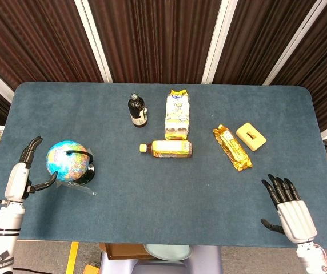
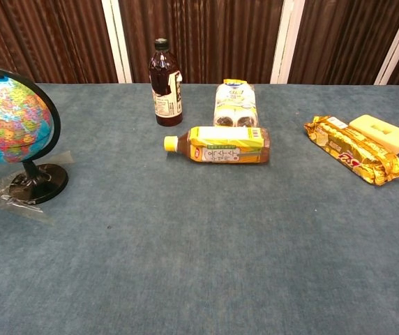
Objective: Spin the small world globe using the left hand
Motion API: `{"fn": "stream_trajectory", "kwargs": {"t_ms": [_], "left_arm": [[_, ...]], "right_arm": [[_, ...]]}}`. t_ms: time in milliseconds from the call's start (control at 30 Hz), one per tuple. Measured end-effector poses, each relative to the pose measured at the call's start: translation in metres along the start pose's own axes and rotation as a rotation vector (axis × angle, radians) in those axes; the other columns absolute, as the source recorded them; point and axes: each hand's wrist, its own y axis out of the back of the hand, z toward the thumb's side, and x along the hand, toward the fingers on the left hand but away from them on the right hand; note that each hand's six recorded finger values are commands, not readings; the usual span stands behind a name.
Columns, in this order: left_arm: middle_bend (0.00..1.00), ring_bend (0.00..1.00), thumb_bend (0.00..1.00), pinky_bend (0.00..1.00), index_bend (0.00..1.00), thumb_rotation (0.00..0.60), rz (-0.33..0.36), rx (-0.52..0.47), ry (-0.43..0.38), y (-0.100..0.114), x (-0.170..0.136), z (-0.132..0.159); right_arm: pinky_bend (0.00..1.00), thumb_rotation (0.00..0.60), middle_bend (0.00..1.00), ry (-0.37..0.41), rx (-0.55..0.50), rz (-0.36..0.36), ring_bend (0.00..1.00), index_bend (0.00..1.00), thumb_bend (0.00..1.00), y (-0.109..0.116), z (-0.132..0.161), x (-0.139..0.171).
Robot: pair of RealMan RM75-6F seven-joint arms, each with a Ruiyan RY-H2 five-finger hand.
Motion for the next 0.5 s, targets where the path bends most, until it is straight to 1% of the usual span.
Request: {"fn": "stream_trajectory", "kwargs": {"t_ms": [167,267,500], "left_arm": [[0.00,0.00,0.33,0.00,0.00,0.600,-0.021,0.012,0.003,-0.005,0.005,-0.002],[0.00,0.00,0.33,0.00,0.00,0.600,-0.020,0.020,0.004,-0.006,0.008,-0.003],[0.00,0.00,0.33,0.00,0.00,0.600,-0.016,0.020,0.033,-0.006,0.017,-0.011]], "right_arm": [[0.00,0.600,0.00,-0.009,-0.006,-0.005,0.00,0.00,0.05,0.001,-0.001,-0.001],[0.00,0.600,0.00,-0.011,-0.005,-0.006,0.00,0.00,0.05,0.001,-0.001,0.000],[0.00,0.600,0.00,-0.021,-0.006,0.000,0.00,0.00,0.05,0.001,-0.004,-0.001]]}}
